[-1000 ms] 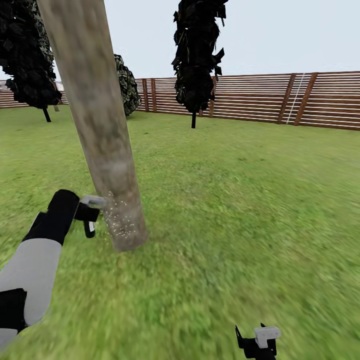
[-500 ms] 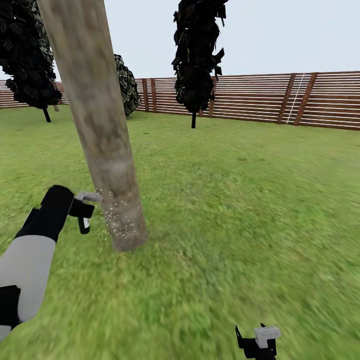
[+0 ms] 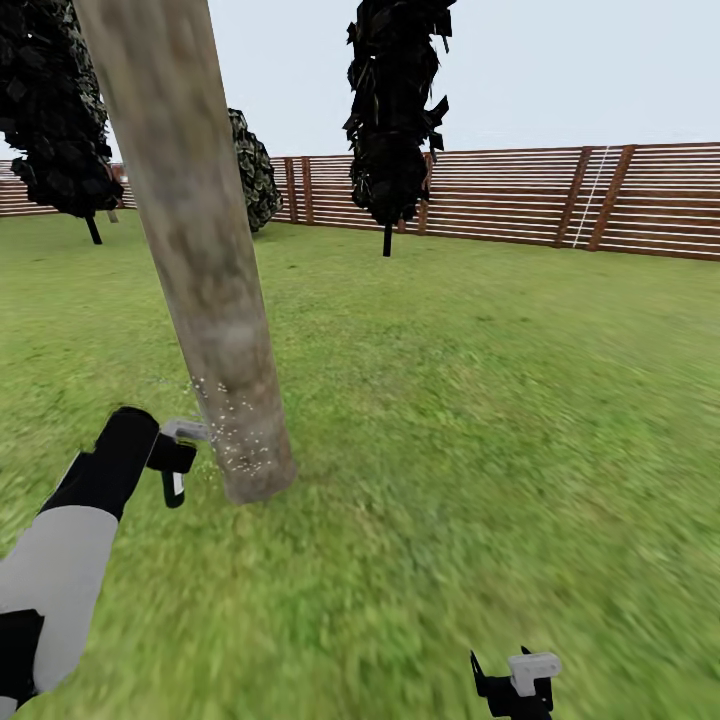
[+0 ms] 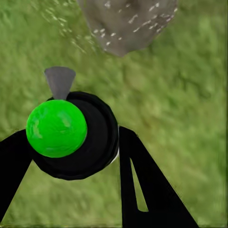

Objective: In the garden, pick up the pesticide atomizer on the floor and spray pesticide onto both trees until each tree trunk is fully covered.

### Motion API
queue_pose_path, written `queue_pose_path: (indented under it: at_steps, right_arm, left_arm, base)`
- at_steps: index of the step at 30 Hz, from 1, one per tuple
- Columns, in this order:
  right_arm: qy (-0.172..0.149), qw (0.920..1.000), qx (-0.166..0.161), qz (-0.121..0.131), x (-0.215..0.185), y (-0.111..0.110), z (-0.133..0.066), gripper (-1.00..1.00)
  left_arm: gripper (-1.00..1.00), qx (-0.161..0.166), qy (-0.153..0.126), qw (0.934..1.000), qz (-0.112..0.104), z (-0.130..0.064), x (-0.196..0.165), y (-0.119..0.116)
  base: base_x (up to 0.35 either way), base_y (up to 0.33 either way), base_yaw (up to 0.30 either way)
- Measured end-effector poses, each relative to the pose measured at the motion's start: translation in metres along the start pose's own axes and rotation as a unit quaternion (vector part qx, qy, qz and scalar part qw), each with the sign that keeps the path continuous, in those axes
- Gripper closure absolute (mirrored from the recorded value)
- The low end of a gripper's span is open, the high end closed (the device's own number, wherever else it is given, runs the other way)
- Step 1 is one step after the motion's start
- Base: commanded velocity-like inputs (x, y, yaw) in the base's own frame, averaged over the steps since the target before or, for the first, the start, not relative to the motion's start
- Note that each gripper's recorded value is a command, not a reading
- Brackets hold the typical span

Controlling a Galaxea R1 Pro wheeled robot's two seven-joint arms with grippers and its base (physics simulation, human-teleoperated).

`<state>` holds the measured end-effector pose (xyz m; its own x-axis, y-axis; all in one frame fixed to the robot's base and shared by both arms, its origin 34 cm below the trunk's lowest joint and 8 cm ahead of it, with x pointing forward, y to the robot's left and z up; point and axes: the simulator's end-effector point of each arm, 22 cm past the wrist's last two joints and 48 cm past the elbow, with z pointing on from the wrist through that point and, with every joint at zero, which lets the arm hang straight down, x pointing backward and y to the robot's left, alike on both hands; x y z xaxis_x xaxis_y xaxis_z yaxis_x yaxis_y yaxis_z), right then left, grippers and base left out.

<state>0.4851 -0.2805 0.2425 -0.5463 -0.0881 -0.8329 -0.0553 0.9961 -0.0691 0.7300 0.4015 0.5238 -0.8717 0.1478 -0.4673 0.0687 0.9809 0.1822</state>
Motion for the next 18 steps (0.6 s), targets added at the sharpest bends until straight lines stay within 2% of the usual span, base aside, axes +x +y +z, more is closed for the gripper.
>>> queue_pose_path:
  at_steps: [7,12,16,18]
  right_arm:
    - [-0.001,1.0,0.0,0.0,-0.001,0.0,0.0,-1.0]
    - [-0.001,1.0,0.0,0.0,0.0,0.0,0.0,-1.0]
    - [-0.001,1.0,-0.001,0.0,0.0,0.001,0.0,-1.0]
    - [-0.001,1.0,-0.001,0.001,0.0,0.001,0.0,-1.0]
  left_arm:
    - [1.0,0.003,0.021,0.9998,0.0,0.013,0.027,-0.005]
    - [1.0,0.016,0.023,0.9996,0.002,0.017,0.03,-0.024]
    - [1.0,0.011,0.027,0.9996,0.003,0.02,0.035,-0.024]
    - [1.0,0.004,0.027,0.9996,-0.007,0.021,0.038,-0.017]
  base:
    - [0.0,-0.216,0.0]
    - [0.0,-0.271,0.0]
    - [0.0,-0.272,0.044]
    - [0.0,-0.272,0.215]
